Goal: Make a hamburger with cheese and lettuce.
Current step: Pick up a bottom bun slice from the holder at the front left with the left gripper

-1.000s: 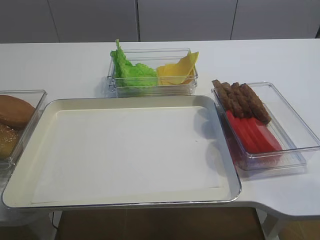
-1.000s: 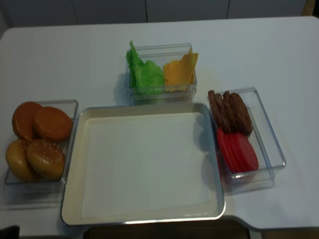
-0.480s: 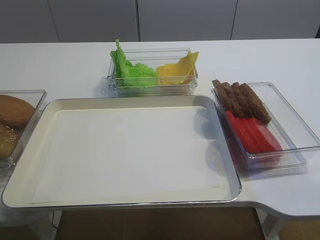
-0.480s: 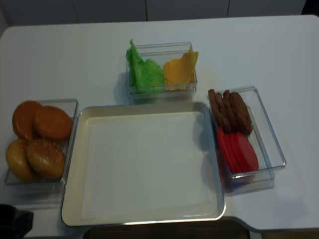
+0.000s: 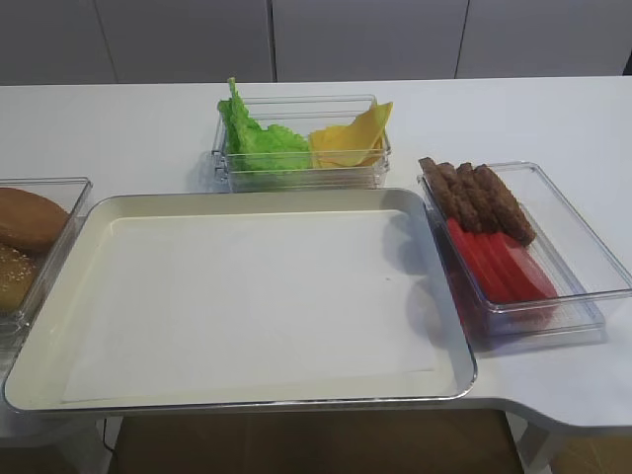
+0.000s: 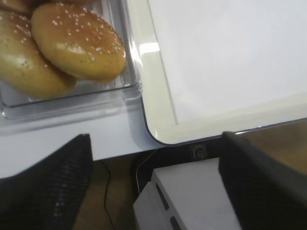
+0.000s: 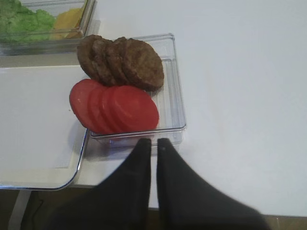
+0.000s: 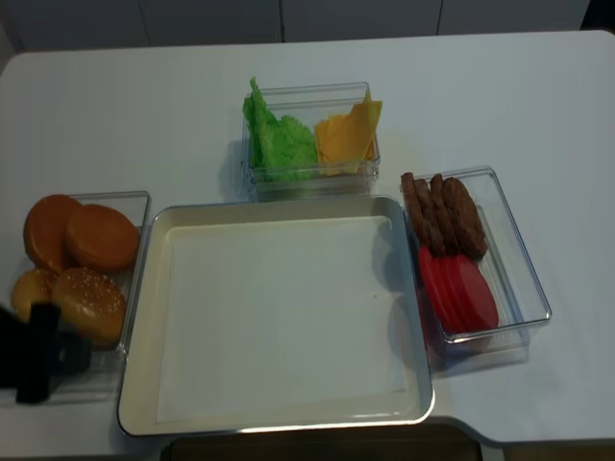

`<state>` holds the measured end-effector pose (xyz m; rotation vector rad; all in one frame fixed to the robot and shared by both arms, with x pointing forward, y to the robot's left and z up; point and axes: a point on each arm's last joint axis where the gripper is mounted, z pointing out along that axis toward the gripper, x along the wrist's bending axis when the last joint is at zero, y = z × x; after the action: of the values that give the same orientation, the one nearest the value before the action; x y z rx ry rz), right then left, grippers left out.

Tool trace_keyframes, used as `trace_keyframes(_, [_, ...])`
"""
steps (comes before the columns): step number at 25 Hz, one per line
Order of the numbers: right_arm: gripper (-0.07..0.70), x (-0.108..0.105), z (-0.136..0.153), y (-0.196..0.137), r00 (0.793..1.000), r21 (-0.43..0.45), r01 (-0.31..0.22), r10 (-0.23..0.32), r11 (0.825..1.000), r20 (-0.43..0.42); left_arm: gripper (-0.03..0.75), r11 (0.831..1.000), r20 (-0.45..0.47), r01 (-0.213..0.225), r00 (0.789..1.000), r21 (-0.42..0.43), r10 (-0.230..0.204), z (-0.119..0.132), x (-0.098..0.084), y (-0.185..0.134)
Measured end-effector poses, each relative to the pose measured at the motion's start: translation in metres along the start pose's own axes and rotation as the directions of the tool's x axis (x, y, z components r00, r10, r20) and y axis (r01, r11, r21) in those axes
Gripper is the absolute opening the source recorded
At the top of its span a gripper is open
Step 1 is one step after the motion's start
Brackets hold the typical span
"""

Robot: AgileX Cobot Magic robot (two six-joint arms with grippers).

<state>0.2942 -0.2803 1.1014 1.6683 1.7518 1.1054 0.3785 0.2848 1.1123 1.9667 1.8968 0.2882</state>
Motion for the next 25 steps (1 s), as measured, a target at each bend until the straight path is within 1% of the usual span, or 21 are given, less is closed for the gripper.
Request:
trace_keyframes(3, [0.065, 0.004, 0.007, 0.016, 0.999, 0.037, -0.028, 0.029, 0.999, -0.025, 0.61, 1.0, 0.0, -0.006, 1.0, 0.005, 0.006, 0.0, 0.0, 0.016])
trace_keyframes(4, [0.106, 0.007, 0.013, 0.027, 0.998, 0.066, -0.046, 0.049, 0.997, -0.041, 0.61, 1.0, 0.0, -0.01, 1.0, 0.004, 0.01, 0.0, -0.001, 0.026])
trace_keyframes(7, [0.23, 0.011, 0.023, 0.044, 0.995, 0.105, -0.073, 0.08, 0.992, -0.063, 0.61, 1.0, -0.006, -0.019, 1.0, -0.007, 0.019, -0.002, -0.001, 0.04])
trace_keyframes(8, [0.23, 0.011, 0.023, 0.044, 0.995, 0.105, -0.073, 0.08, 0.992, -0.063, 0.61, 1.0, -0.006, -0.019, 1.0, -0.007, 0.019, -0.002, -0.001, 0.04])
trace_keyframes(9, [0.297, 0.012, 0.026, 0.048, 0.994, 0.115, -0.077, 0.085, 0.99, -0.066, 0.61, 1.0, -0.01, -0.02, 1.0, -0.006, 0.02, -0.002, -0.001, 0.044])
trace_keyframes(11, [0.457, 0.013, 0.034, 0.056, 0.993, 0.152, -0.086, 0.096, 0.985, -0.066, 0.61, 1.0, -0.02, -0.024, 1.0, -0.01, 0.024, -0.002, 0.0, 0.052])
trace_keyframes(13, [0.592, 0.013, 0.042, 0.062, 0.993, 0.185, -0.088, 0.101, 0.979, -0.06, 0.61, 1.0, -0.027, -0.024, 0.999, -0.012, 0.023, -0.002, 0.001, 0.058])
trace_keyframes(14, [0.633, 0.013, 0.046, 0.066, 0.993, 0.201, -0.09, 0.104, 0.975, -0.058, 0.61, 1.0, -0.031, -0.018, 0.999, -0.014, 0.017, -0.002, 0.003, 0.06])
trace_keyframes(15, [0.657, 0.014, 0.05, 0.068, 0.992, 0.223, -0.094, 0.109, 0.97, -0.058, 0.61, 1.0, -0.034, -0.01, 0.999, -0.016, 0.009, -0.002, 0.005, 0.063])
trace_keyframes(18, [0.685, 0.016, 0.061, 0.078, 0.99, 0.274, -0.106, 0.127, 0.956, -0.063, 0.61, 0.999, -0.059, 0.036, 0.998, -0.018, -0.037, -0.002, 0.017, 0.068])
trace_keyframes(20, [0.69, 0.017, 0.067, 0.085, 0.988, 0.302, -0.112, 0.139, 0.947, -0.068, 0.61, 0.997, -0.077, 0.072, 0.994, -0.016, -0.073, -0.001, 0.027, 0.071])
trace_keyframes(25, [0.693, 0.02, 0.08, 0.098, 0.985, 0.362, -0.12, 0.157, 0.924, -0.074, 0.61, 0.99, -0.109, 0.137, 0.985, 0.027, -0.133, 0.013, 0.05, 0.082])
